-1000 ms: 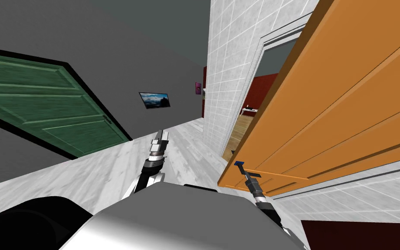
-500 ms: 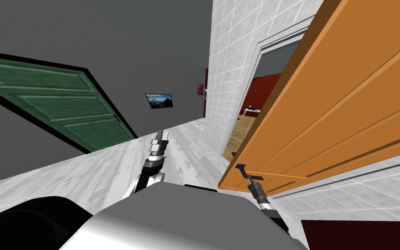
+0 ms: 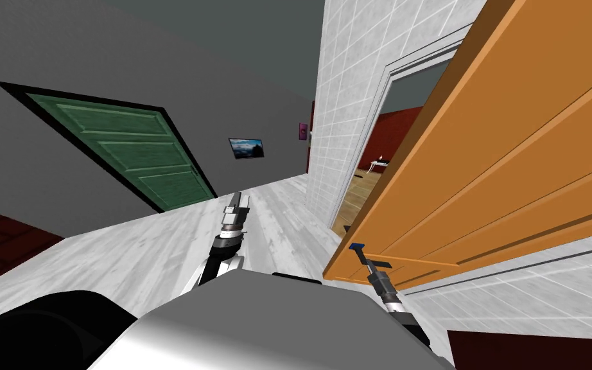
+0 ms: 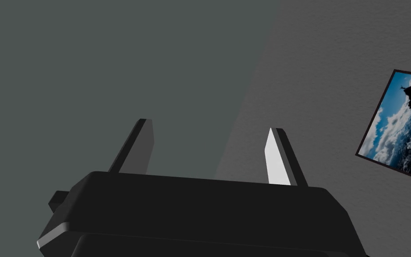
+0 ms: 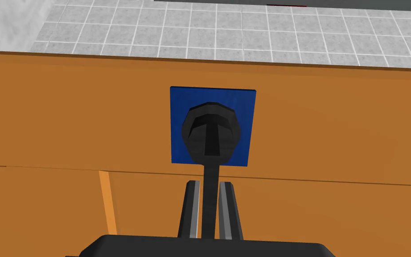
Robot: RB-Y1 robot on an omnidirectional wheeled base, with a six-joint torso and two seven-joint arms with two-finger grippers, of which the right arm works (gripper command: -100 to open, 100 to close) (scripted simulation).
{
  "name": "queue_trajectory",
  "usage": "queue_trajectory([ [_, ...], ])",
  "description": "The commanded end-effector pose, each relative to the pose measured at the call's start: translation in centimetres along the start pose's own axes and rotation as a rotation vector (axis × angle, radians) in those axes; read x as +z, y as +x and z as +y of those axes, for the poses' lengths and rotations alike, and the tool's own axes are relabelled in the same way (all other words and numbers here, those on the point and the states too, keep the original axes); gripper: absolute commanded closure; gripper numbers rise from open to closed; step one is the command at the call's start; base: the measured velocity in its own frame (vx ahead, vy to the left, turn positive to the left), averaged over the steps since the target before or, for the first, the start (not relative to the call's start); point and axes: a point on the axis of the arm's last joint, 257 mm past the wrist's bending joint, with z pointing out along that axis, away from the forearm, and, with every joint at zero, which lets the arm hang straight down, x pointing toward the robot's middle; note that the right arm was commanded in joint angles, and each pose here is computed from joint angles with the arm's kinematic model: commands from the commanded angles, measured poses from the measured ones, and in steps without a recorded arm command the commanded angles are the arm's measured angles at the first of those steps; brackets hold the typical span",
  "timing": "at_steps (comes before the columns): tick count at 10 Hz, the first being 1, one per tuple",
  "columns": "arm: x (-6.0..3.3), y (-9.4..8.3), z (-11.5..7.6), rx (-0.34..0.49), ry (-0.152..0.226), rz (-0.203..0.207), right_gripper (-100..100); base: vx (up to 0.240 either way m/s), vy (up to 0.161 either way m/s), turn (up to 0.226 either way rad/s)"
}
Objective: Pull the door open
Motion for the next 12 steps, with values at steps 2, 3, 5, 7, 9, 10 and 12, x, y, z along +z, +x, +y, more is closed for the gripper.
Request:
queue_trajectory([
  [2, -0.66, -0.1, 0.0, 0.000, 0.001, 0.005, 100, -0.197, -0.084, 0.181],
  [3, -0.81, -0.1, 0.1, 0.000, 0.000, 0.007, 100, -0.209, -0.090, 0.156],
  [5, -1.06, -0.1, 0.1, 0.000, 0.000, 0.010, 100, -0.199, -0.060, 0.118],
  [7, -0.98, 0.2, 0.0, 0.002, 0.002, 0.015, 100, -0.128, -0.051, 0.071],
  [9, 0.24, 2.8, -0.2, 0.005, 0.001, 0.105, 100, -0.135, 0.000, -0.236],
  [10, 0.55, 3.4, -0.1, 0.005, 0.000, 0.128, 100, -0.154, -0.014, -0.243],
  [12, 1.17, 4.8, -0.1, 0.005, -0.002, 0.179, 100, -0.116, -0.023, -0.160],
])
